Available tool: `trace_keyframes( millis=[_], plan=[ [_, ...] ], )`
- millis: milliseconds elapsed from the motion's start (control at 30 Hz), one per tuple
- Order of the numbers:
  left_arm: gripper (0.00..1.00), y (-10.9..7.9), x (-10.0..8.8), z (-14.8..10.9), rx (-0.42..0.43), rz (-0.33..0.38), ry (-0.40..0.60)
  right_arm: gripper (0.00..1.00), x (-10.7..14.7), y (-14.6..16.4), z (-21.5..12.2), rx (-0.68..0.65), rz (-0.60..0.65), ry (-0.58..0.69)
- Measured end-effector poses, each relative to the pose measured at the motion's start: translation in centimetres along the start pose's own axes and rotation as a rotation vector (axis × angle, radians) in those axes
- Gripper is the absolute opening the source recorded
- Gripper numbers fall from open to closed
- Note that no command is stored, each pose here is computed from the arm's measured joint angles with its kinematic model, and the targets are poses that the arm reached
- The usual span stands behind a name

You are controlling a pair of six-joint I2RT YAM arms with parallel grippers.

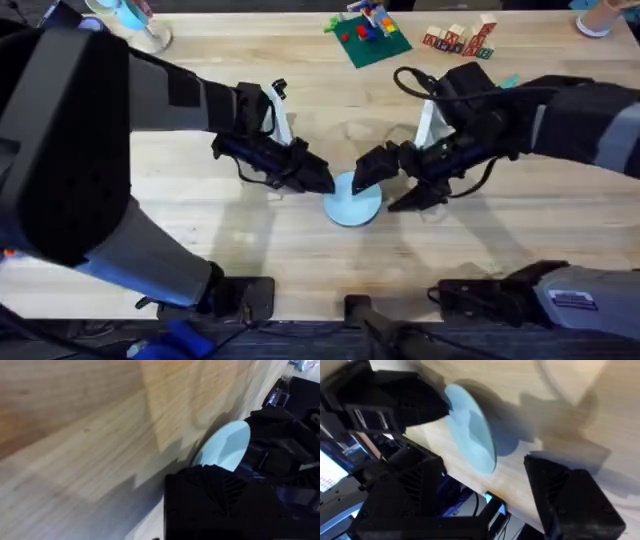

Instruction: Pick up the plates from the table one by one and place each into a slot on the dish rack.

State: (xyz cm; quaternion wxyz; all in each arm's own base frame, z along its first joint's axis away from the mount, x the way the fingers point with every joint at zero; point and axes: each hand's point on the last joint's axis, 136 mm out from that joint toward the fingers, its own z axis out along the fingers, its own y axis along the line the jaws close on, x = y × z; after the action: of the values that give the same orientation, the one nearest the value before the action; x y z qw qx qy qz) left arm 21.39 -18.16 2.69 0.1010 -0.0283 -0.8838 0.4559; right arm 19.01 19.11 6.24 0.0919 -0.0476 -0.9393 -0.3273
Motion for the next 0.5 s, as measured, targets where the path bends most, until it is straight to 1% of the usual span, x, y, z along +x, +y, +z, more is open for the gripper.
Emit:
trace_keyframes(
  millis=[100, 200, 300, 367, 400, 500],
  plan=[
    [0.043, -0.01, 0.0, 0.0, 0.0, 0.0, 0.0, 0.932, -0.28, -0.1, 0.27, 0.0, 0.006, 0.0],
    [0.043, 0.0, 0.0, 0.0, 0.0, 0.0, 0.0, 0.878, -0.38, -0.22, 0.46, 0.002, 0.014, 0.003],
    [0.043, 0.0, 0.0, 0.0, 0.0, 0.0, 0.0, 0.768, -0.49, -0.21, 0.51, 0.001, 0.015, 0.002],
    [0.043, 0.0, 0.0, 0.0, 0.0, 0.0, 0.0, 0.682, -0.52, -0.19, 0.51, 0.001, 0.017, 0.0],
    [0.043, -0.01, 0.0, 0.0, 0.0, 0.0, 0.0, 0.494, -0.57, -0.16, 0.51, -0.001, 0.022, -0.002],
    [0.043, 0.0, 0.0, 0.0, 0.0, 0.0, 0.0, 0.344, -0.61, -0.14, 0.51, -0.001, 0.025, -0.003]
  ],
)
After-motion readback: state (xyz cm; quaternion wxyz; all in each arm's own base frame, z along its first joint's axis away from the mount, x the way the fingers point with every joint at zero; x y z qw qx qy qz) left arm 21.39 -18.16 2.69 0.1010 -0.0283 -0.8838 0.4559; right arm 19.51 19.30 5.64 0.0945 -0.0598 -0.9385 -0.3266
